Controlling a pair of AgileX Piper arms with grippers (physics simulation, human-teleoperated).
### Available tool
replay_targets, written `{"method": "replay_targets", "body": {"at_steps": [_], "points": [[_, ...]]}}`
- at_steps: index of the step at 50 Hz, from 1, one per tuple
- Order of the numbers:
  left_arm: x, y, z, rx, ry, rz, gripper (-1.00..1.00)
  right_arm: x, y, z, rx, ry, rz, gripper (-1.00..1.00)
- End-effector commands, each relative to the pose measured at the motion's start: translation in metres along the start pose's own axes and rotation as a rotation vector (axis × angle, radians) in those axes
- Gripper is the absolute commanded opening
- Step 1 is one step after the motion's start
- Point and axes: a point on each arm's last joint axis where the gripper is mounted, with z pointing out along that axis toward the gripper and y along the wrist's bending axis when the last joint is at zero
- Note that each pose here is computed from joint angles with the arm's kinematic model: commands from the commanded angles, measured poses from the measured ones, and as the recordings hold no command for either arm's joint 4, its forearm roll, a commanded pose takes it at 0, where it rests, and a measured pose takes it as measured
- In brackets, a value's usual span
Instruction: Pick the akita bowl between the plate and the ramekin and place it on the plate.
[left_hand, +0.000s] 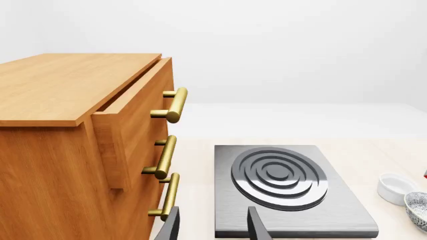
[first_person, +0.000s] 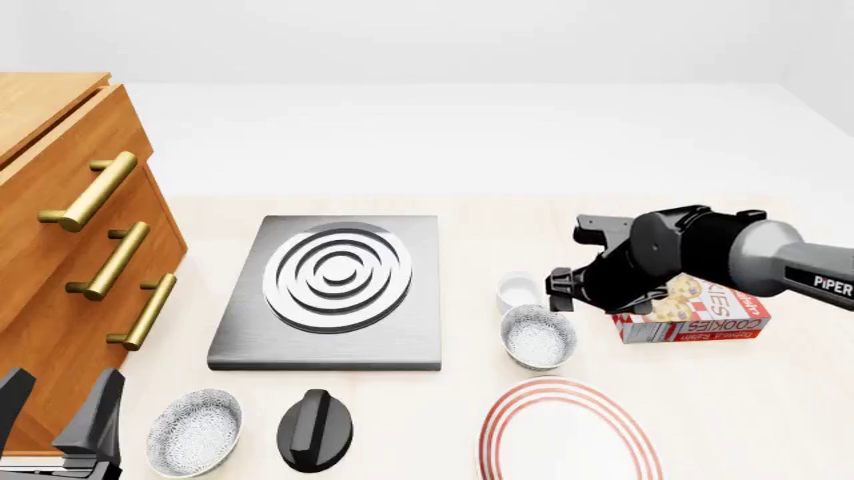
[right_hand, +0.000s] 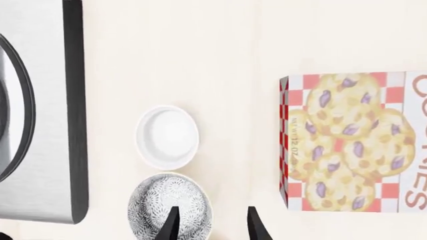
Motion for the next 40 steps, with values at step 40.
{"method": "replay_targets", "body": {"at_steps": [40], "points": [[0.000, 0.000, 0.000, 0.000, 0.000, 0.000, 1.00, 0.026, -0.007, 0.016, 0.011, 0.042, -0.011, 1.00]]}}
